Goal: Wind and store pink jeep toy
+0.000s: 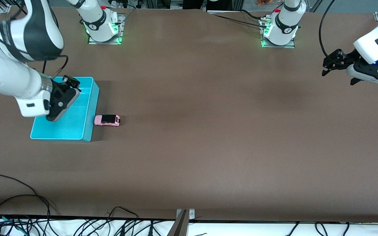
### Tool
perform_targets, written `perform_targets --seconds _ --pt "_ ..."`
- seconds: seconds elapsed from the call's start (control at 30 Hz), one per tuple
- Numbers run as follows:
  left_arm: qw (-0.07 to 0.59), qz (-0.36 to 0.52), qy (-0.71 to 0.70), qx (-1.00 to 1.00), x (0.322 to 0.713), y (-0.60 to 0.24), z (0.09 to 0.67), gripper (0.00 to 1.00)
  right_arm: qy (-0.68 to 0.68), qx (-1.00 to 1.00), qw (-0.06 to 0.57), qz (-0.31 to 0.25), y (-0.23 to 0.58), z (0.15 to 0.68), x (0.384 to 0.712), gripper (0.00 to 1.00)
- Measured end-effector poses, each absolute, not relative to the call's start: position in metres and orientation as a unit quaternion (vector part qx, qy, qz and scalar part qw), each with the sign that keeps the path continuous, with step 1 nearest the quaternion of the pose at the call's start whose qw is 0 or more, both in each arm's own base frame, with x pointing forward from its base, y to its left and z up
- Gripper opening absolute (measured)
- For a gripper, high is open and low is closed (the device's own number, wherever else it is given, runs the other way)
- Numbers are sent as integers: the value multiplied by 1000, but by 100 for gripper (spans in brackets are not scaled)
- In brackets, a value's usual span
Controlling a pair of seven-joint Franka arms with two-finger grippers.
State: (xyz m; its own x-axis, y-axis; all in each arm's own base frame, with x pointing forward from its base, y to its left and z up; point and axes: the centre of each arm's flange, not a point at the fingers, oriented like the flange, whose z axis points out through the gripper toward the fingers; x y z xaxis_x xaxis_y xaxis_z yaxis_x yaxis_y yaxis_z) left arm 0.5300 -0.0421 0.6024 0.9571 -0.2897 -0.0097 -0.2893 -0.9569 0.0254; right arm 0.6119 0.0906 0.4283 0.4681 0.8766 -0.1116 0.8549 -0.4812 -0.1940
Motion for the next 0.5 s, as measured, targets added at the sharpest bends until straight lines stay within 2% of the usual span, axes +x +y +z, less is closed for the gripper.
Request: perform_targets --seconds 0.2,0.5 --pt "12 -7 -144 989 531 -42 601 100 -565 -818 62 87 93 405 620 100" --pt "0 -4 -148 989 539 -43 605 100 -666 -739 80 65 98 324 631 100"
